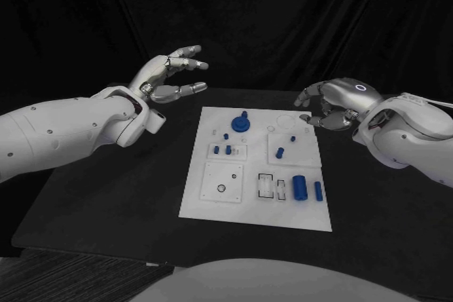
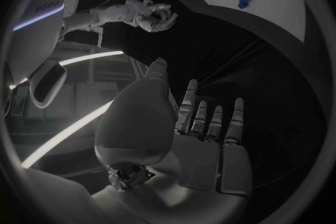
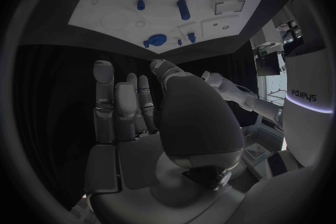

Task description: Assemble the parts on the task board

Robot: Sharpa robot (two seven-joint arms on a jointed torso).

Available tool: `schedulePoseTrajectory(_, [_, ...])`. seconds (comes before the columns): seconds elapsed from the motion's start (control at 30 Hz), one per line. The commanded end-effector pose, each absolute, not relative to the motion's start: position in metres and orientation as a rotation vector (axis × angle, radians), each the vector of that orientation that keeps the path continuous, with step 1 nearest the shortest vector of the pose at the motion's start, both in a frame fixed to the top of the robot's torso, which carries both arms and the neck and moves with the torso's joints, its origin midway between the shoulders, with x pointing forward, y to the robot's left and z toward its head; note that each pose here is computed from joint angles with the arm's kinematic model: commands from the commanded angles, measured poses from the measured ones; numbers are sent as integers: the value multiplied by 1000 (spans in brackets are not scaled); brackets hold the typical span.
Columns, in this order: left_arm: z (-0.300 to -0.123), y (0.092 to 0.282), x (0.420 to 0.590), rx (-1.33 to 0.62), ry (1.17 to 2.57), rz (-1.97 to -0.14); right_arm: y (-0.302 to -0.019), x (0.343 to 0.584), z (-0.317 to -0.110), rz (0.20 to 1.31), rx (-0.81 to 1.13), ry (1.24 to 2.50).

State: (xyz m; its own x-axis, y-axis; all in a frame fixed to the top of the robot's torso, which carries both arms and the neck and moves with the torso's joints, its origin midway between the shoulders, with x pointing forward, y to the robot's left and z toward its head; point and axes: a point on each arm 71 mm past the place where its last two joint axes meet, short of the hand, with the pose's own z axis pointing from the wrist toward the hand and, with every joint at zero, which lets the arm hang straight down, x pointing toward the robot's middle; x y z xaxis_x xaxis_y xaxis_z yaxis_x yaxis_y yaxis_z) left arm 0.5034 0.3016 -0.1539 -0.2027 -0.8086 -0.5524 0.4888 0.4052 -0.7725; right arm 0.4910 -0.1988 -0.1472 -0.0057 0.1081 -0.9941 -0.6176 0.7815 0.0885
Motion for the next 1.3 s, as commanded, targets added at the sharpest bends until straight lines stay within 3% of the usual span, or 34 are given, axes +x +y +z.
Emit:
schedulePoseTrajectory(0.03, [-145,299,492,-413,1078,-1573,-200,492,-161,473,-524,1557])
schedulePoseTrajectory(0.47, [-162,294,478,-494,1117,-1676,-188,493,-188,457,-557,1645])
schedulePoseTrajectory(1.3, [-169,291,475,-515,1144,-1700,-187,499,-217,407,-550,1734])
